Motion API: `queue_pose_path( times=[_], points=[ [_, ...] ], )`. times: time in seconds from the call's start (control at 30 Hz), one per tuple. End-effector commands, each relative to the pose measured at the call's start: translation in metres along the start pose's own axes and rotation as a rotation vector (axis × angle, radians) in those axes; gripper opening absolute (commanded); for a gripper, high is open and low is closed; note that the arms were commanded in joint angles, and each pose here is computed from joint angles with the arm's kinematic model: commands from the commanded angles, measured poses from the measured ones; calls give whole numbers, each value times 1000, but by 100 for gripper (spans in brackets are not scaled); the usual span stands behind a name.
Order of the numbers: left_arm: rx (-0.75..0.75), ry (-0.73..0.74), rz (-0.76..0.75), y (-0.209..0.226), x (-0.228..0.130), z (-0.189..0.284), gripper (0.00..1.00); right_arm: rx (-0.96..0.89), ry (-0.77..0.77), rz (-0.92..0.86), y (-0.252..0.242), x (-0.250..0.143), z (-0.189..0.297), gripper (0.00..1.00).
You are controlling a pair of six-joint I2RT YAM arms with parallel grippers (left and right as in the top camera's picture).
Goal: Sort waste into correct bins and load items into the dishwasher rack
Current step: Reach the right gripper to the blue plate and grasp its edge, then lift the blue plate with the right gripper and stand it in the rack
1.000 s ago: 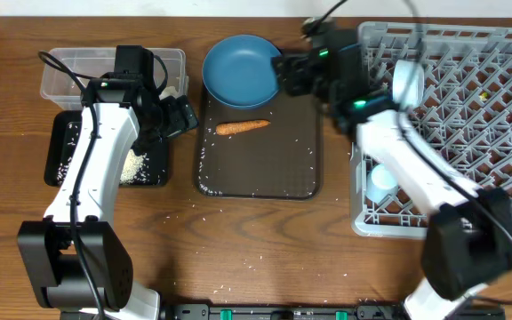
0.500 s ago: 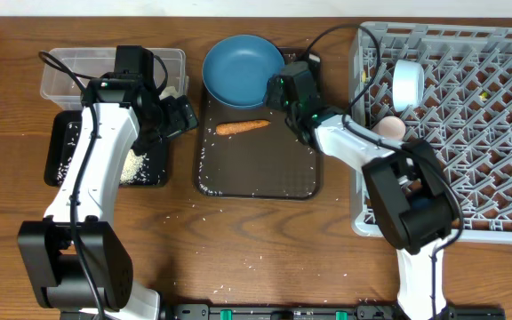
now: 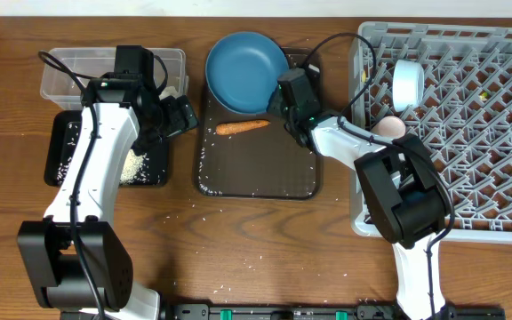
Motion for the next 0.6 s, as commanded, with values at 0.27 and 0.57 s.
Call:
queue_pose_path(
  times=[0.27,0.57],
  points=[
    [10,-10,6,4,1,2,95,54,83,10,-3,-8,-1,1],
    [10,-10,6,4,1,2,95,50,39,148,-10,40,43,1]
  ],
)
Point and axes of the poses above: each gripper's point midway between its finger pads, its own z axis back along the fingers, its own y axis along the line the jaws close on, x = y × z, the point moved 1 cm from there along z, back along the fingers, and after that the axes turned 9 degrees about z, right-handed, at the moved point
